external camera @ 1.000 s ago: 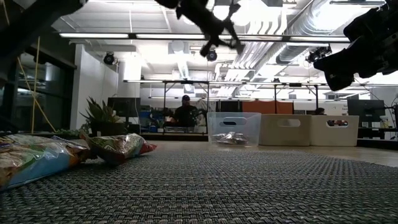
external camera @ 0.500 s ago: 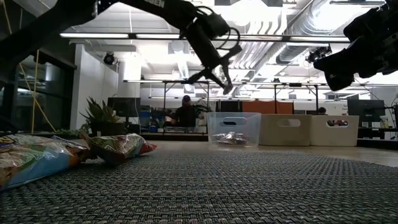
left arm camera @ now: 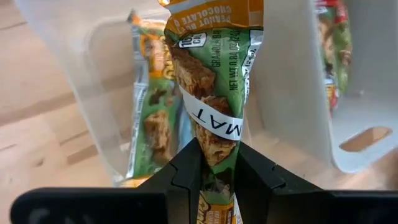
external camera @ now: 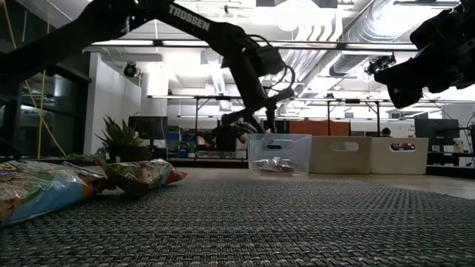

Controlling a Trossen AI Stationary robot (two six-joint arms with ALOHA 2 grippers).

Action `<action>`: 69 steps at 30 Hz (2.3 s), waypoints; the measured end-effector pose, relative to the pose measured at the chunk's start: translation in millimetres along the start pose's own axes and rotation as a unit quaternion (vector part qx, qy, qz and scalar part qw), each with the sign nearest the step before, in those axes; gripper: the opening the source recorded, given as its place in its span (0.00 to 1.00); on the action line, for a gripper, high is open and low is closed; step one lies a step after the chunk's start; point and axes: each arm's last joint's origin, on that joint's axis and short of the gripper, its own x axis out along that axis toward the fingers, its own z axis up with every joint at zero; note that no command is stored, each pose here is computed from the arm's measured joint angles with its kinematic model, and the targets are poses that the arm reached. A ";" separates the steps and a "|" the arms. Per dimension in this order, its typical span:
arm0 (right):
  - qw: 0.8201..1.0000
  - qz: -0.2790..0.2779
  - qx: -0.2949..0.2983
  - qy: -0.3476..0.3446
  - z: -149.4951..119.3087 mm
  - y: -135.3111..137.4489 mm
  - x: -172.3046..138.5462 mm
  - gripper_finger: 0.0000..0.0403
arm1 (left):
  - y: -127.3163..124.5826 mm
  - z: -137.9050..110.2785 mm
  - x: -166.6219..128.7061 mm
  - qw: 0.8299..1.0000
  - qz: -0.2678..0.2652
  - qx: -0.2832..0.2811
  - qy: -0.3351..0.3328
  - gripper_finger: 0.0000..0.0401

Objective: Pick and place Granola Bars by type
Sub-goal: Put the yellow granola bar into the transparent bin, then put the blue granola bar into the white bin

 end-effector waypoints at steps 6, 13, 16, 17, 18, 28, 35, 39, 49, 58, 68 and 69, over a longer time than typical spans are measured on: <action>1.000 0.000 0.000 0.000 0.0 0.0 0.0 0.00 | -0.1 -1.3 4.8 1.000 0.009 0.020 -0.006 0.21; 1.000 0.000 0.000 0.000 0.0 0.0 0.0 0.00 | 1.3 -0.6 4.2 0.999 0.018 0.025 -0.012 0.38; 1.000 0.000 0.000 0.000 0.0 0.0 0.0 0.00 | 1.9 -0.9 4.2 0.999 0.024 0.025 -0.013 0.47; 1.000 0.000 0.000 0.000 0.0 0.0 0.0 0.00 | 1.8 -0.7 4.2 0.999 0.025 0.026 -0.016 0.49; 1.000 0.000 0.000 0.000 0.0 0.0 0.0 0.00 | 1.5 -0.4 4.2 0.999 0.024 0.032 -0.017 0.51; 1.000 0.000 0.000 0.000 0.0 0.0 0.0 0.00 | -6.0 -3.2 -7.9 0.994 -0.005 0.106 -0.010 0.55; 1.000 0.000 0.000 0.001 -0.2 0.0 0.1 0.00 | -16.2 0.5 -43.9 0.988 -0.034 0.143 -0.052 0.55; 1.000 -0.001 0.000 0.003 -0.6 -0.1 0.4 0.00 | -24.4 4.5 -76.0 0.976 -0.071 0.186 -0.092 0.55; 1.000 -0.001 0.000 0.004 -0.6 -0.1 0.5 0.00 | -34.4 -1.1 -174.1 0.934 -0.150 0.271 -0.177 0.55; 1.000 -0.001 0.000 0.004 -0.7 -0.1 0.5 0.00 | -23.4 -15.8 -257.4 0.897 -0.177 0.325 -0.241 0.55; 1.000 -0.001 0.000 0.004 -0.6 -0.1 0.5 0.00 | -6.0 -51.9 -326.5 0.857 -0.202 0.403 -0.252 0.55; 1.000 -0.001 0.000 0.004 -0.7 -0.1 0.5 0.00 | -4.2 -55.9 -331.6 0.855 -0.203 0.407 -0.250 0.55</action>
